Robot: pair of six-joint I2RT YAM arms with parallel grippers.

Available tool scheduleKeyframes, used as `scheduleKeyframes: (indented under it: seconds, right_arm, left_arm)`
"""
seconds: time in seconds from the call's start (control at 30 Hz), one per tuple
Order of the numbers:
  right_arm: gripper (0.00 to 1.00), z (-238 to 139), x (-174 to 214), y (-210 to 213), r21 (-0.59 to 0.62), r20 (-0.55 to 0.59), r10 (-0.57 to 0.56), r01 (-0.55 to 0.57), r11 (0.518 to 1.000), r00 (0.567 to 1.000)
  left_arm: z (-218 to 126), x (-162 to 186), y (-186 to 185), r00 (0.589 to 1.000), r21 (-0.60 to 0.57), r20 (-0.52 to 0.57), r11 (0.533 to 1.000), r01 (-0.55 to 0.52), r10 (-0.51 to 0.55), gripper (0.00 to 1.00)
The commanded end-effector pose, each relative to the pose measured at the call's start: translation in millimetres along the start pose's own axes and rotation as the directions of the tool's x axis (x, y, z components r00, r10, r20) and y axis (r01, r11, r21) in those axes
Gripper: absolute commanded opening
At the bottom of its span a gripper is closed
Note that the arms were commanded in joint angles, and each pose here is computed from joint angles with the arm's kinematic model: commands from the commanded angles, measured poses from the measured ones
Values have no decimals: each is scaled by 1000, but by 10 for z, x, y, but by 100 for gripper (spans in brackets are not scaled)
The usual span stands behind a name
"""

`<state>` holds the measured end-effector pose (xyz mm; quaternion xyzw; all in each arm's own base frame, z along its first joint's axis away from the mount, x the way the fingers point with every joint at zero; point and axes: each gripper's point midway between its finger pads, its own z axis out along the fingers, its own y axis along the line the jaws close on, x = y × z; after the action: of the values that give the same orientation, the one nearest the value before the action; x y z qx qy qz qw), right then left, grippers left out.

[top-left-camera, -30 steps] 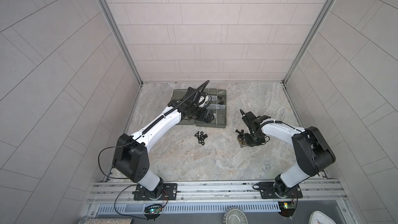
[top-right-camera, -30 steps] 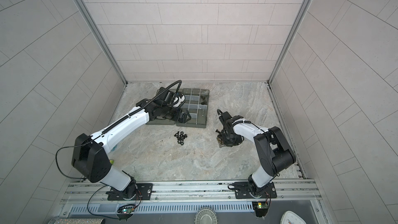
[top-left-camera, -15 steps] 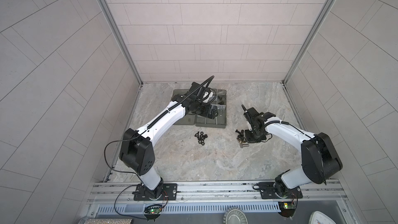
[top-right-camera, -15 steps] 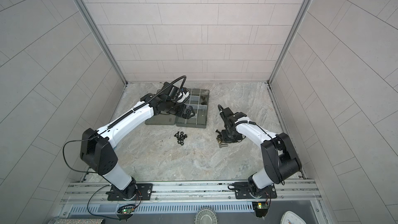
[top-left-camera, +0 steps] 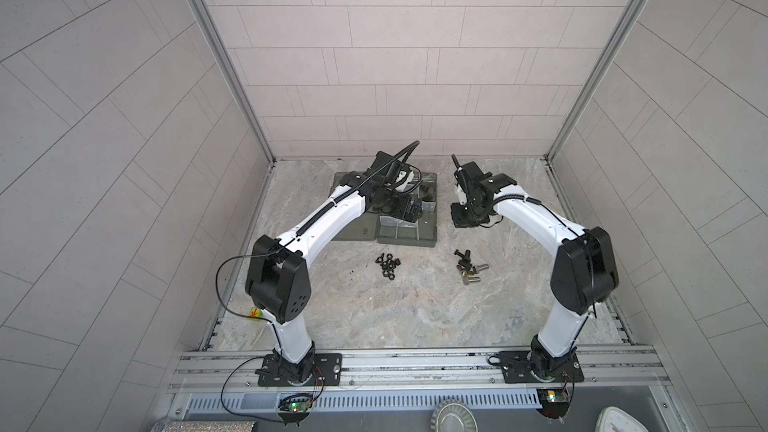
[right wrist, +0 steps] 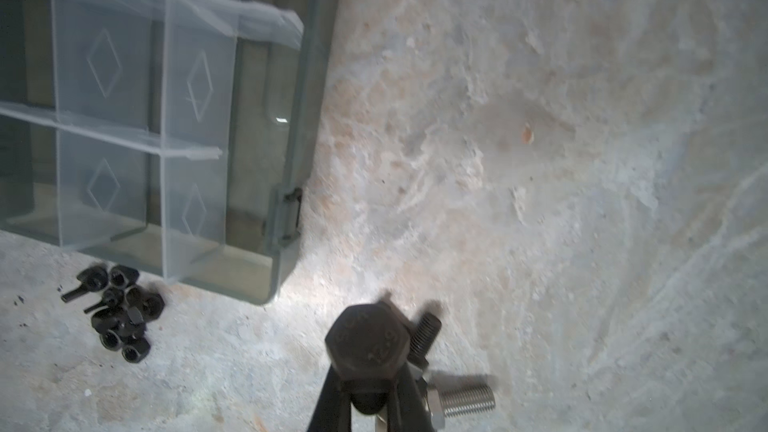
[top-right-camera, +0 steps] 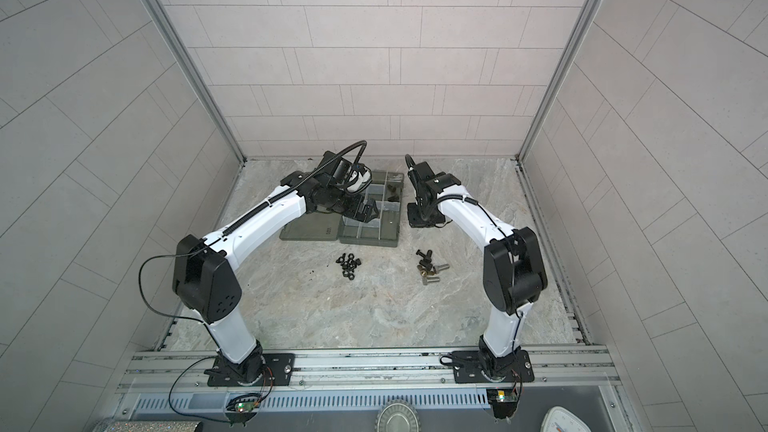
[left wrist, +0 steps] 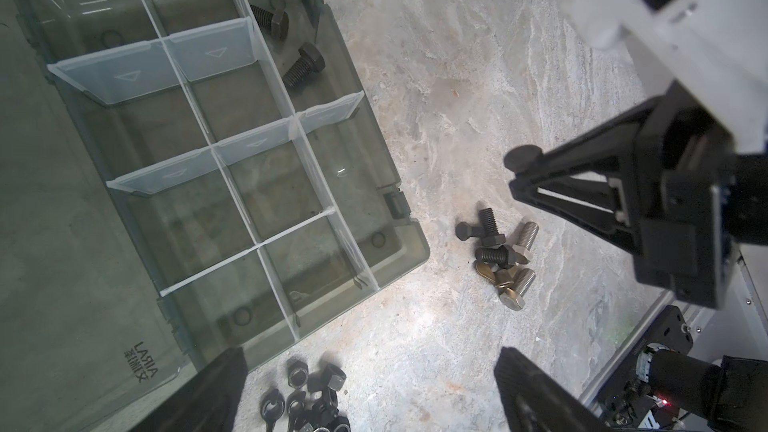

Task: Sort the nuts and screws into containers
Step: 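Carry the black bolt into the box compartment and open the right gripper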

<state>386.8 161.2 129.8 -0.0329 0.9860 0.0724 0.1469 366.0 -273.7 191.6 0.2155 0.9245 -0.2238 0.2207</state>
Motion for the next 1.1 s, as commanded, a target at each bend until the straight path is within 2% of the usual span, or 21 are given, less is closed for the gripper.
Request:
scheduleKeyframes:
  seconds: [0.0,0.2,0.47,0.87,0.93,1.07]
  right_arm:
    - [3,77,-230,97,-20,10,-21,21,1000,1000]
    - [3,370,-629,280,-62,26,-40,41,997,999]
    - [3,633,-1189,459,-85,109,-79,88,992,991]
    - [8,1003,-1364,447,-82,117,-87,97,992,989]
    - [12,1022,-1393,422,-88,122,-79,91,992,989]
    - [27,935,-1480,402,-106,148,-64,80,991,987]
  left_arm:
    - [-33,37,43,1000,-28,-12,1000,-6,6,100]
    - [-67,107,81,1000,-46,-18,999,-11,10,100]
    - [-90,174,133,1000,-49,-3,999,8,-8,100]
    - [-213,225,289,999,-73,32,997,33,-31,100]
    - [-219,219,312,999,-71,35,997,40,-38,100]
    - [-222,202,342,998,-68,39,996,52,-49,100]
